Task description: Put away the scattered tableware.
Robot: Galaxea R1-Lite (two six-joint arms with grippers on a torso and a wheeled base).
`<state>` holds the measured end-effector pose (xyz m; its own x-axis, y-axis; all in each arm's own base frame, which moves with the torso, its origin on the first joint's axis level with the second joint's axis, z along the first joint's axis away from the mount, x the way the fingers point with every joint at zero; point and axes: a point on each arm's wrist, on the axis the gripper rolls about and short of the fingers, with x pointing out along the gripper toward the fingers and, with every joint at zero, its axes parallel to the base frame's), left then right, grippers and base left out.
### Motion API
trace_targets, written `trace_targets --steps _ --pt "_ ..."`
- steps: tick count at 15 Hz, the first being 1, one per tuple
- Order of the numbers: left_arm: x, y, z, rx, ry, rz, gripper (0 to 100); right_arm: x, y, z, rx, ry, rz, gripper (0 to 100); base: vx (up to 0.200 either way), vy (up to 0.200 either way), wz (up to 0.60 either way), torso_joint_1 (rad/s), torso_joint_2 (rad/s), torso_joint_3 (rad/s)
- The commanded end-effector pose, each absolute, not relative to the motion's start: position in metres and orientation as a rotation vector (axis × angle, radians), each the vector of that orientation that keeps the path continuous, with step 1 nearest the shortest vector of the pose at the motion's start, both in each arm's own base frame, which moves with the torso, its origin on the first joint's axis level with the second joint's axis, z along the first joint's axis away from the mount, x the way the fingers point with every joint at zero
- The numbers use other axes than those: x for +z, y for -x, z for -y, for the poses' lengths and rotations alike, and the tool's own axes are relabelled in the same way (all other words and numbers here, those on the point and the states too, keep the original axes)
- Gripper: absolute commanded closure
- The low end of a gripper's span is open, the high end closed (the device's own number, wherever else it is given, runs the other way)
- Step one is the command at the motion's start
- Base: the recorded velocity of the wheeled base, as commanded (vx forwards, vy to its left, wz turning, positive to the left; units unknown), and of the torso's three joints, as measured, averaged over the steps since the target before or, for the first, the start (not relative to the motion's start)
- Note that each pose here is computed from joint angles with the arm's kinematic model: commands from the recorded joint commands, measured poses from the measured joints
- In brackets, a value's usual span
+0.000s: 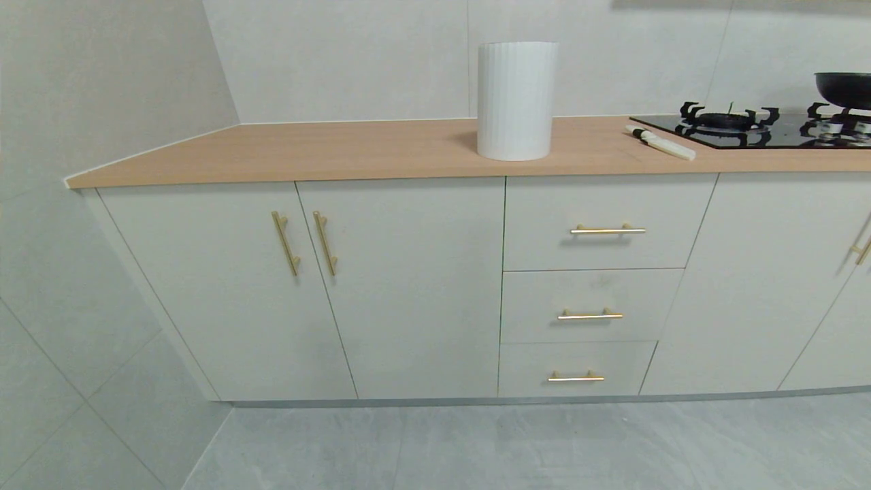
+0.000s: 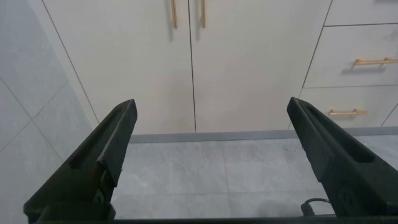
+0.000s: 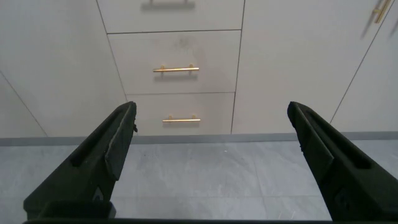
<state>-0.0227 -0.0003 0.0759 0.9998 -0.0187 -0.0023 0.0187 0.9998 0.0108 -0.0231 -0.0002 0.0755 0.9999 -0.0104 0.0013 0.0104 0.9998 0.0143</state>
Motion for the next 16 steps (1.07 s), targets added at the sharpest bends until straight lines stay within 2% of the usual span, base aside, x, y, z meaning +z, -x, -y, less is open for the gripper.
trace_targets --steps 1,13,16 --pt "0.0758 0.0227 0.0003 -0.018 -0.018 -0.003 0 0.0747 0.0228 0.0002 -0.011 -0.015 -0.008 0 0.000 0.000 0.00 0.000 0.00 0.000" --pt "0.0758 0.0227 0.0004 -0.021 -0.014 -0.003 0 0.0747 0.0228 0.0002 -0.008 -0.012 -0.008 0 0.000 0.000 0.00 0.000 0.00 0.000" --pt "0.0758 0.0227 0.0004 -0.021 -0.012 -0.003 0 0.0747 0.0228 0.0002 -0.008 -0.012 -0.008 0 0.200 0.000 0.00 0.007 0.00 0.002"
